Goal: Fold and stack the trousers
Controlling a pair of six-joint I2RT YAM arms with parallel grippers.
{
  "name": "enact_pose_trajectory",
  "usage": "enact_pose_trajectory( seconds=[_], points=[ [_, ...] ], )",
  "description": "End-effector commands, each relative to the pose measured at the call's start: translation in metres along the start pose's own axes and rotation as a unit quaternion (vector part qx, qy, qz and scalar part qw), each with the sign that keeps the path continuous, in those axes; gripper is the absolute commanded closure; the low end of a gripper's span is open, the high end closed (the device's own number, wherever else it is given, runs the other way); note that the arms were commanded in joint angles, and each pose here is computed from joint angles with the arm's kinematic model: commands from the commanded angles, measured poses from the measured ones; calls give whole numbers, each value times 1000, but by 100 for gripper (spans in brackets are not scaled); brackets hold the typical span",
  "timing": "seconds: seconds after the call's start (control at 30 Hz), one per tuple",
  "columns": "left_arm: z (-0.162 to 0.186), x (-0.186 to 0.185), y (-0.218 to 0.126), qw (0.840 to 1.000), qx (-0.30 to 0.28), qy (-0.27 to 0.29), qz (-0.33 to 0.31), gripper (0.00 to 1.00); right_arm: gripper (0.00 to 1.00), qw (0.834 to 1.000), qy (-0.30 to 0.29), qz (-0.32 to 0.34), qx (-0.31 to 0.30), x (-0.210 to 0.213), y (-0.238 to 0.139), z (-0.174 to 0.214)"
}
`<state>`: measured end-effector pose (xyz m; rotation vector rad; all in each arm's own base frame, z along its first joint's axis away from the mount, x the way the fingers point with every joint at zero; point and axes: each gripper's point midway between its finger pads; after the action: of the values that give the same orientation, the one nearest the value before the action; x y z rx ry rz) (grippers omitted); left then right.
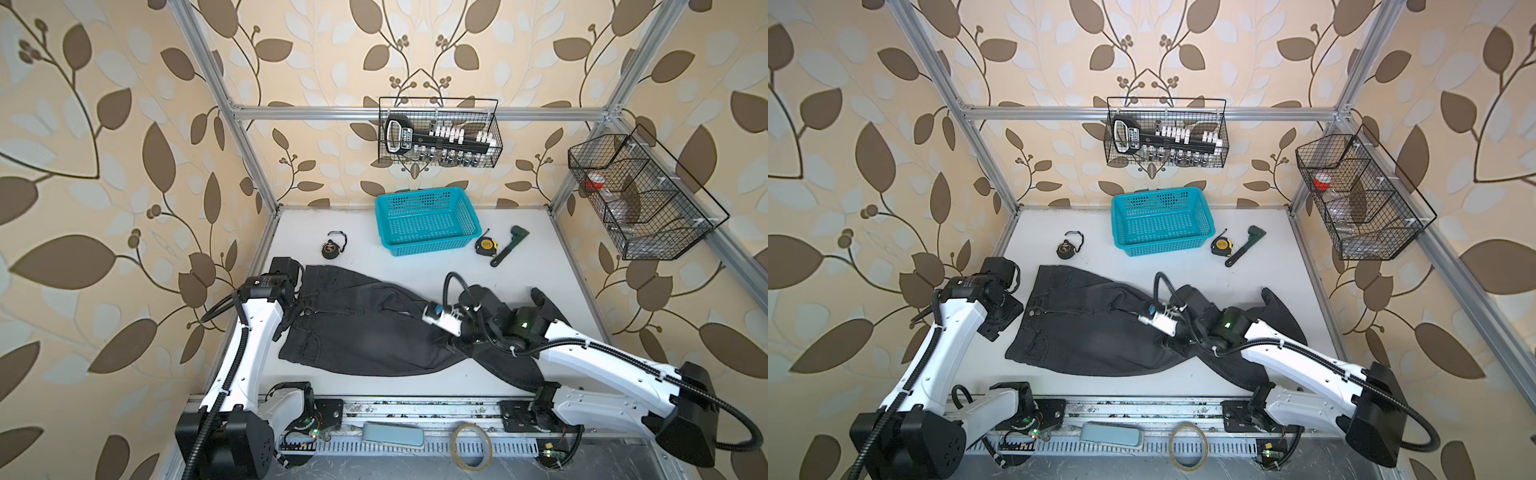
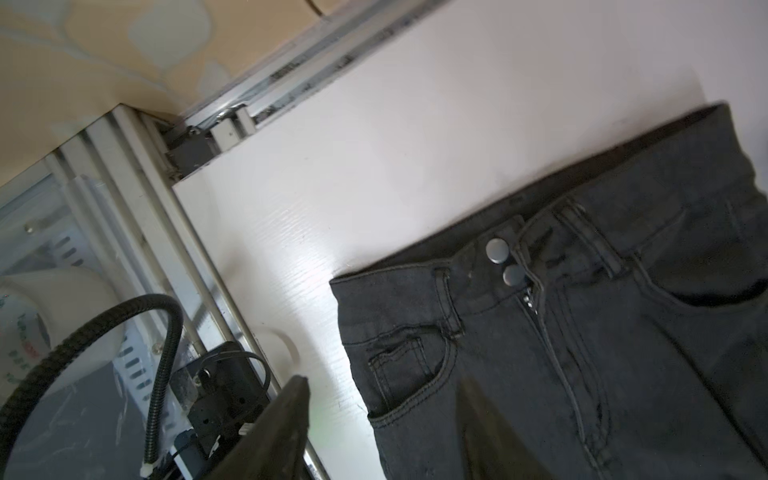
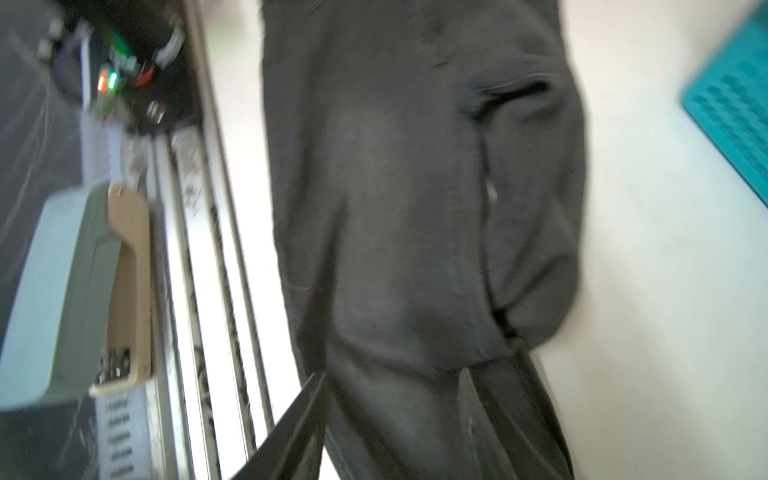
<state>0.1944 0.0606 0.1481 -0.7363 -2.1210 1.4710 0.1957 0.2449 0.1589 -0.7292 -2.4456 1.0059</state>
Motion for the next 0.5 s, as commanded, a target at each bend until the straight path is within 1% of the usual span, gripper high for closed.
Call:
enact_pose_trajectory(
  seconds=[0.0, 0.03, 0.07, 0.1, 0.17, 0.2, 0.3, 0.43, 0.47],
  points=[
    [6, -49, 1, 992, 56, 36, 103, 39, 44, 986, 166, 4, -33, -32, -9, -11],
    [10, -59, 3, 990, 71, 40, 119, 39, 45, 976, 212, 19, -40, -47, -10, -10],
    [16, -67, 6, 988, 84, 44, 125, 39, 44, 967, 248, 24, -46, -57, -12, -9],
    [20, -77, 8, 985, 88, 53, 137, 39, 44, 958, 278, 46, -51, -70, -14, -5],
    [28, -96, 11, 981, 91, 69, 155, 39, 39, 935, 336, 99, -53, -94, -20, 9],
    [33, -108, 12, 978, 95, 77, 167, 39, 36, 920, 369, 126, -46, -106, -24, 21],
    [51, -136, 14, 970, 113, 110, 187, 38, 31, 865, 462, 196, -15, -136, -41, 66],
    [69, -168, 10, 955, 117, 183, 203, 36, 29, 786, 542, 296, -14, -169, -80, 113],
    [74, -175, 12, 951, 123, 200, 203, 35, 28, 757, 565, 328, -13, -177, -93, 128]
  ],
)
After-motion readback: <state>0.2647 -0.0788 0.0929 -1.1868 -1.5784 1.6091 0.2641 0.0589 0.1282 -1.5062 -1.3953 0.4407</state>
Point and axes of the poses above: each gripper's point midway between its finger pads, its own y axis out along the fingers, its own x axis along the line the jaws close on, z = x × y, and after that the axes turned 13 degrees about y, right-handed
